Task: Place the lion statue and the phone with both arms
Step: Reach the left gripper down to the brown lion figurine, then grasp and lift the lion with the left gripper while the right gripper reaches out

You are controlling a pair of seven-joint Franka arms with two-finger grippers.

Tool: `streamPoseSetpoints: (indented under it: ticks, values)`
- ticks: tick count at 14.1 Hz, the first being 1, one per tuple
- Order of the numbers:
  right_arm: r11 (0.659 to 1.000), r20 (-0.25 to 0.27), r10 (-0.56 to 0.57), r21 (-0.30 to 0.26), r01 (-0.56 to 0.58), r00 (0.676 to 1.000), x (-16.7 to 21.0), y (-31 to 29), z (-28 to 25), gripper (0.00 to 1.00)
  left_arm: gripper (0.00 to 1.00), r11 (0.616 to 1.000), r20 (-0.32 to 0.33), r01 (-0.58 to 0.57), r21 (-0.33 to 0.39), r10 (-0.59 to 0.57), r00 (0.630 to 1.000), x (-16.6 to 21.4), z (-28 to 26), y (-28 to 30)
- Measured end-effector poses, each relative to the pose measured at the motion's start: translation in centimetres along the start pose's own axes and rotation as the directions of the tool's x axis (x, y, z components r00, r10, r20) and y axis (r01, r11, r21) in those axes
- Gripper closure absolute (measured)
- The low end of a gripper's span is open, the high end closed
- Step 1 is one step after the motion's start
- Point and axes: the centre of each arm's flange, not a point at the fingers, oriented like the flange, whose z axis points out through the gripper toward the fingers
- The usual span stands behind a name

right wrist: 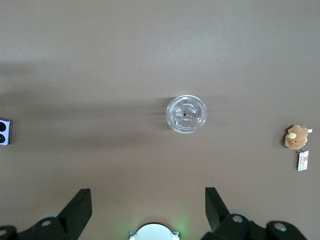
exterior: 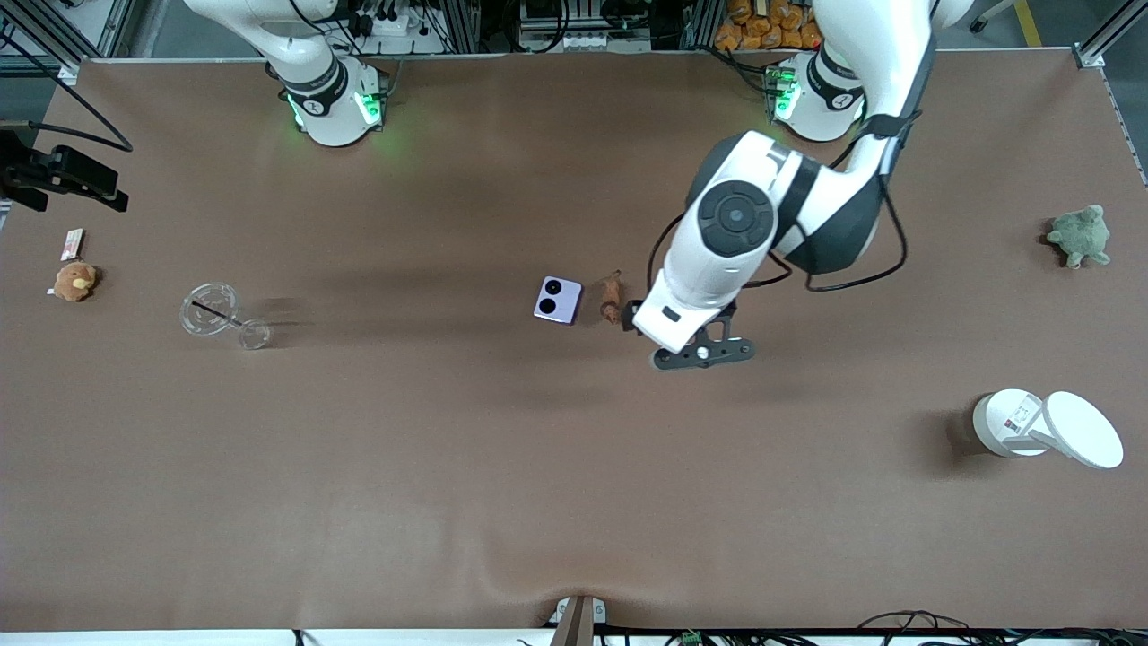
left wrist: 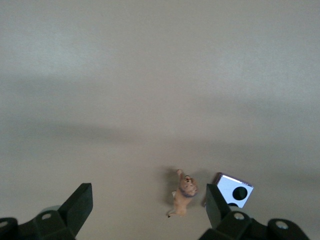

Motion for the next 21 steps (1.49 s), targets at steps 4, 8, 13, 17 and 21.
streamPoseSetpoints:
  ticks: [4, 8, 13, 17, 21]
  values:
    - [1.000, 0.001, 0.000, 0.000, 0.000, 1.000, 0.0, 0.0, 0.1, 0.00, 0.00, 1.000, -0.016, -0.016, -0.011, 0.016, 1.000, -1.1, 3.3, 2.9]
    - [1.000, 0.009, 0.000, 0.000, 0.000, 1.000, 0.3, 0.0, 0.4, 0.00, 0.00, 0.999, 0.012, -0.034, 0.017, 0.034, 0.999, -3.6, 8.1, 6.2]
    - [1.000, 0.014, 0.000, 0.000, 0.000, 1.000, 0.5, 0.0, 0.8, 0.00, 0.00, 0.995, 0.048, -0.085, 0.056, 0.082, 0.995, -7.0, 11.9, 8.8]
    - [1.000, 0.019, 0.000, 0.000, 0.000, 1.000, 0.7, 0.0, 1.0, 0.00, 0.00, 0.991, 0.090, -0.085, 0.101, 0.076, 0.993, -7.5, 15.0, 7.8]
    - [1.000, 0.022, -0.001, 0.000, 0.001, 1.000, 0.8, 0.0, 1.2, 0.00, 0.00, 0.984, 0.138, -0.092, 0.152, 0.071, 0.988, -8.7, 18.7, 6.7]
